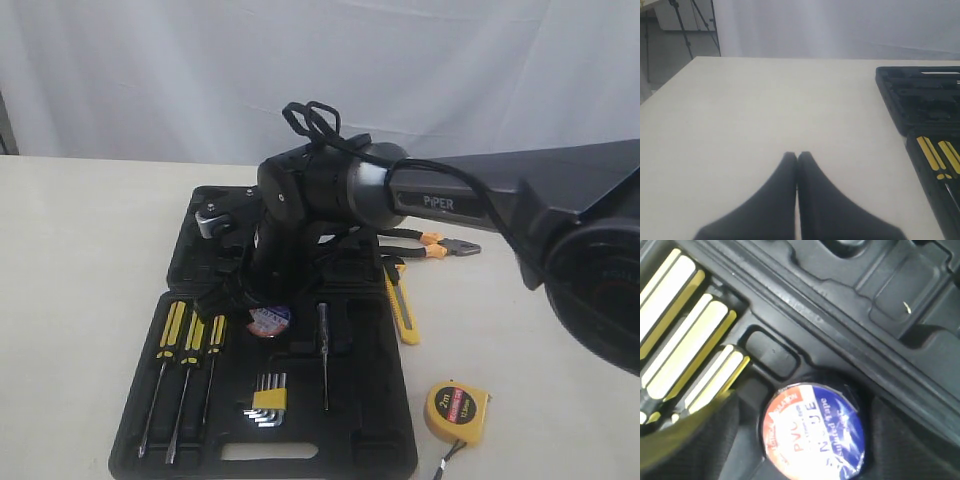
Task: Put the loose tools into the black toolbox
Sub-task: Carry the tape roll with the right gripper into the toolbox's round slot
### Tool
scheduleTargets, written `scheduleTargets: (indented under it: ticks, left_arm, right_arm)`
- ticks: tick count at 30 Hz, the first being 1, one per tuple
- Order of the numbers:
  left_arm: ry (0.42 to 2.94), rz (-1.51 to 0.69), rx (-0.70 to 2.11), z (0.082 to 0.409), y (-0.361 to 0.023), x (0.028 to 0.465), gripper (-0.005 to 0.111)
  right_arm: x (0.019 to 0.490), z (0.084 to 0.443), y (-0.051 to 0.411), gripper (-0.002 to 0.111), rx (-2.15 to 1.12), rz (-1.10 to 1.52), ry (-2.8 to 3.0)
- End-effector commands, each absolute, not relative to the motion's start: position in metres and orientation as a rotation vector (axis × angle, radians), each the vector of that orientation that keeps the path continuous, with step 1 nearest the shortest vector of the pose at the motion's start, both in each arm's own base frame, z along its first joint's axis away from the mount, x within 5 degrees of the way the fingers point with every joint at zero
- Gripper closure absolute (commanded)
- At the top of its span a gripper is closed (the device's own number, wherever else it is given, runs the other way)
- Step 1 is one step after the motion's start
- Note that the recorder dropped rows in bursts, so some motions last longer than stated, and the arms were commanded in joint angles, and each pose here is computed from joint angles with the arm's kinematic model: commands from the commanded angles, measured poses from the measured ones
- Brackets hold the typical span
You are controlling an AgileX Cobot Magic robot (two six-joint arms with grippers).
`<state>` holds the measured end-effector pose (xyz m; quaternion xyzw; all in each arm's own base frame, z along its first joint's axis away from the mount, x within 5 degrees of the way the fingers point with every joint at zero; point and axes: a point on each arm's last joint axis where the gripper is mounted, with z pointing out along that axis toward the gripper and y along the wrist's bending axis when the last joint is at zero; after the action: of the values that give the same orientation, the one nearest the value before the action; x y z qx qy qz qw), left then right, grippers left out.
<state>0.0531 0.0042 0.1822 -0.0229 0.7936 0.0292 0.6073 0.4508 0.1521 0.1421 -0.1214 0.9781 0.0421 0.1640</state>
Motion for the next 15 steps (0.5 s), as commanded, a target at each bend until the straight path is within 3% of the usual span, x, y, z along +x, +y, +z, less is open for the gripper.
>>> scheduleTargets:
  ticks: [1,2,8,15]
  left_arm:
    - [1.825,0.053,-0.056,0.182,0.004,0.053,0.107]
    - [1.825,0.053,-0.056,0.182,0.004,0.053,0.107]
    - [1.825,0.053,-0.056,0.182,0.004,0.053,0.107]
    - [1.825,0.053,-0.056,0.182,0.004,0.053,0.107]
  right_arm:
    - [0.450,0.162,0.149,0.044,-0.342,0.112,2.750]
    - [0.450,0.168,0.149,0.049,-0.341,0.115,2.738]
    - [0.438,0.200,0.146,0.108,-0.344,0.112,2.753]
    - [0.442,0.165,0.145,0.109,-0.370,0.069,2.830]
